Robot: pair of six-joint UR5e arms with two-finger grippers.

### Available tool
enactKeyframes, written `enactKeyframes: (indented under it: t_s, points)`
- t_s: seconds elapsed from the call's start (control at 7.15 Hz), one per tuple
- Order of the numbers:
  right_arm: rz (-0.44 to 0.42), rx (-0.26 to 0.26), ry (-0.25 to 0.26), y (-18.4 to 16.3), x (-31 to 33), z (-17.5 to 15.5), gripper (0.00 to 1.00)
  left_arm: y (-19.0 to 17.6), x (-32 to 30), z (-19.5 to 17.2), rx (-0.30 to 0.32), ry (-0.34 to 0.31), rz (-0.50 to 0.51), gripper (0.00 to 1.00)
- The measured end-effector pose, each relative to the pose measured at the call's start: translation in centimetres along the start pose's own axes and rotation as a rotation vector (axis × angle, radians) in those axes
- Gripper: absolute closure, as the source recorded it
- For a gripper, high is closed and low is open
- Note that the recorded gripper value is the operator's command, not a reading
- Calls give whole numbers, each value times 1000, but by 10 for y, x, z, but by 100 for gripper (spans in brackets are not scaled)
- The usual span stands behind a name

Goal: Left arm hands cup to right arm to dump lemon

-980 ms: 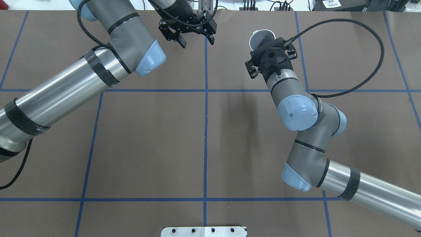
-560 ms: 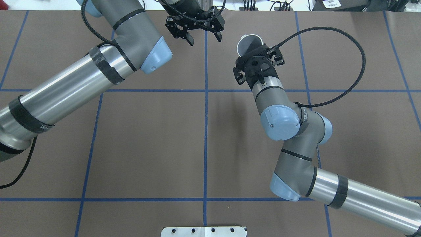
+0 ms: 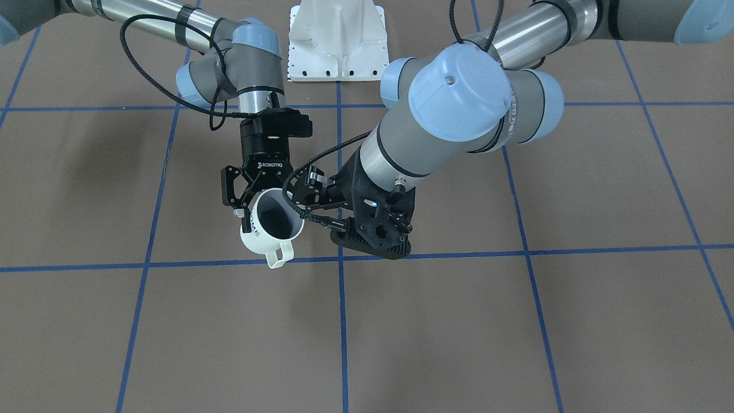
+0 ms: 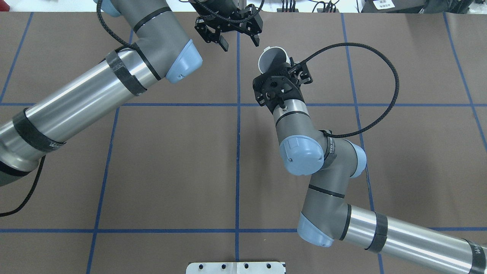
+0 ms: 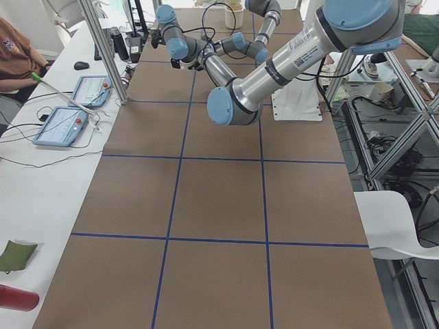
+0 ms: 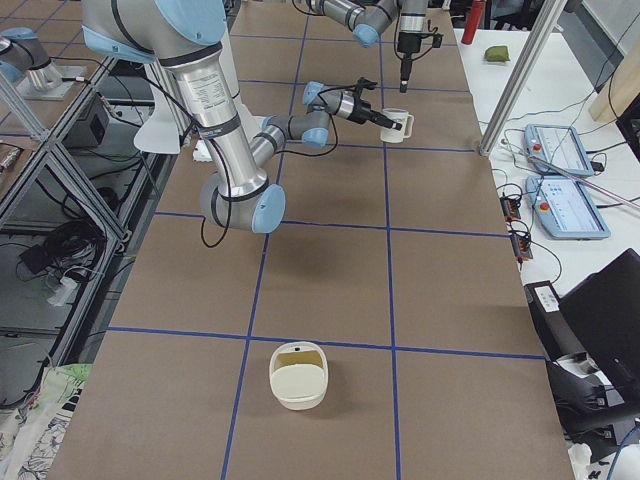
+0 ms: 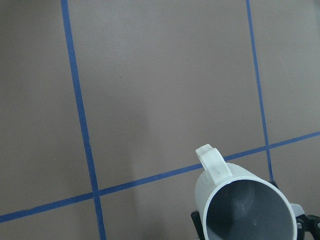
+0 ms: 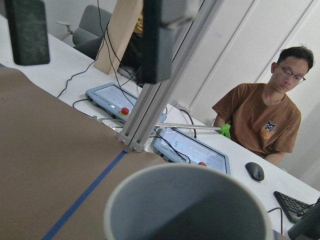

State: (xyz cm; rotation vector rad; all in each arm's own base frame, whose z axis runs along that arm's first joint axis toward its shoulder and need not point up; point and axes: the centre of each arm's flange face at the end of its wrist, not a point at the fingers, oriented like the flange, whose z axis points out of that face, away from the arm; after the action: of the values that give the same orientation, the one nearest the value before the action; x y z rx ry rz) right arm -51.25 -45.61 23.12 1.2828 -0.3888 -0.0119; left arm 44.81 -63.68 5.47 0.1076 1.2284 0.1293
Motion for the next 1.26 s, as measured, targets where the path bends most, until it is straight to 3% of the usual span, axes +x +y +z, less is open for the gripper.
enactKeyframes:
  t_s: [1.26]
  points:
    - [50,19,-1,-6,-3,-6,72,12,18,30,-45,1,7,43]
